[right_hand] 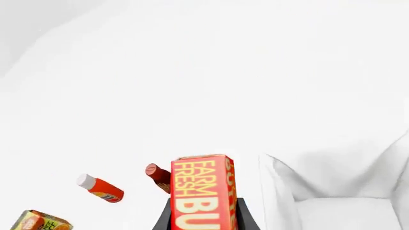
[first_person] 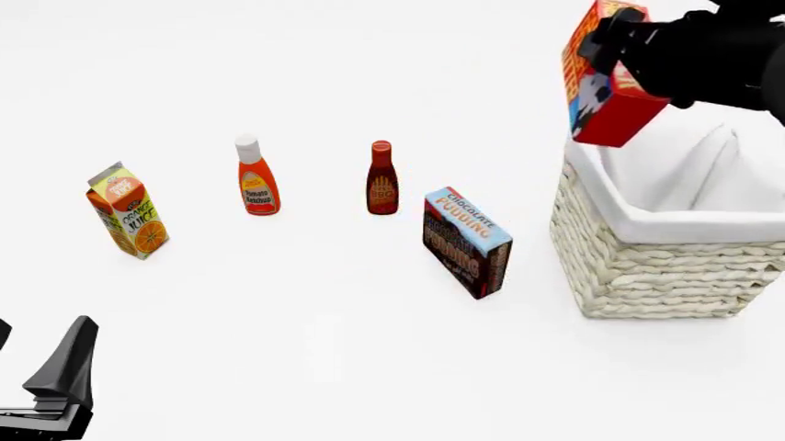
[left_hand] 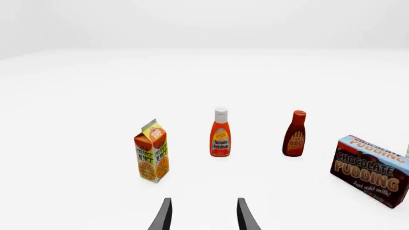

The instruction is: Pick the butter and place it in the basket.

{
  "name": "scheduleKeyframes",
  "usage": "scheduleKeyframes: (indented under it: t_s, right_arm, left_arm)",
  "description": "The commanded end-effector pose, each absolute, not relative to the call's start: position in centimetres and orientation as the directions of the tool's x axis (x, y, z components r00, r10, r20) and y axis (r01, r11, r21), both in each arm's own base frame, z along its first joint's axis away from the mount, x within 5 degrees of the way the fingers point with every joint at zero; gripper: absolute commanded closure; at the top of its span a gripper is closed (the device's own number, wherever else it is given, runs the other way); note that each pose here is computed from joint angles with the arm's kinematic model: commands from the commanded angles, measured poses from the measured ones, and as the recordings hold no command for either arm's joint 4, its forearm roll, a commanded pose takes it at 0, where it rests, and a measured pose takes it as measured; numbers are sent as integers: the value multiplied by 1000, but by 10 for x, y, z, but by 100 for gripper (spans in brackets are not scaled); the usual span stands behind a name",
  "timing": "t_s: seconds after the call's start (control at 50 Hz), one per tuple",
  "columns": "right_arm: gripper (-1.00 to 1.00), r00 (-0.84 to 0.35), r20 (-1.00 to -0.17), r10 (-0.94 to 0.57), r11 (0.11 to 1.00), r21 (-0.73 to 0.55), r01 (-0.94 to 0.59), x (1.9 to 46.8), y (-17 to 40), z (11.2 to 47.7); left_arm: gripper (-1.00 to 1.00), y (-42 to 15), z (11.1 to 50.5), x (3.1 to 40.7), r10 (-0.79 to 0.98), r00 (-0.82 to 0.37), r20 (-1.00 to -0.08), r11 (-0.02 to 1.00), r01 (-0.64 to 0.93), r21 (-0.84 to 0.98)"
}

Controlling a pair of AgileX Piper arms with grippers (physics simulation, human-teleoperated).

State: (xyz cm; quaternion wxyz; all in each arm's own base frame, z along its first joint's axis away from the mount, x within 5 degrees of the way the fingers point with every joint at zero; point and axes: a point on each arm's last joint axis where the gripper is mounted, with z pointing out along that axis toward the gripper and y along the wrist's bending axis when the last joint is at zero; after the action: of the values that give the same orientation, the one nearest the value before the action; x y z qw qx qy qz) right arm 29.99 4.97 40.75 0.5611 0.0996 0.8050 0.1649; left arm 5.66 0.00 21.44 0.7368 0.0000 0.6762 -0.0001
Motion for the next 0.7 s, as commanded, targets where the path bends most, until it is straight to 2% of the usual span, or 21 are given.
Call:
scheduleKeyframes:
  t_s: [0.02,0.4,0.7]
  right_arm:
    - [100,-322,-821,471,872,489,28,304,43,430]
    - [100,-331,-792,514,851,521,75,312,37,439]
    - [100,-344,-762,549,834,527,163,320,20,429]
  left_arm:
    - [-100,0,214,57,0,86,-996,1000,0,0]
    - [-100,0,214,57,0,86,-996,1000,0,0]
    - [-100,0,214,57,0,86,-996,1000,0,0]
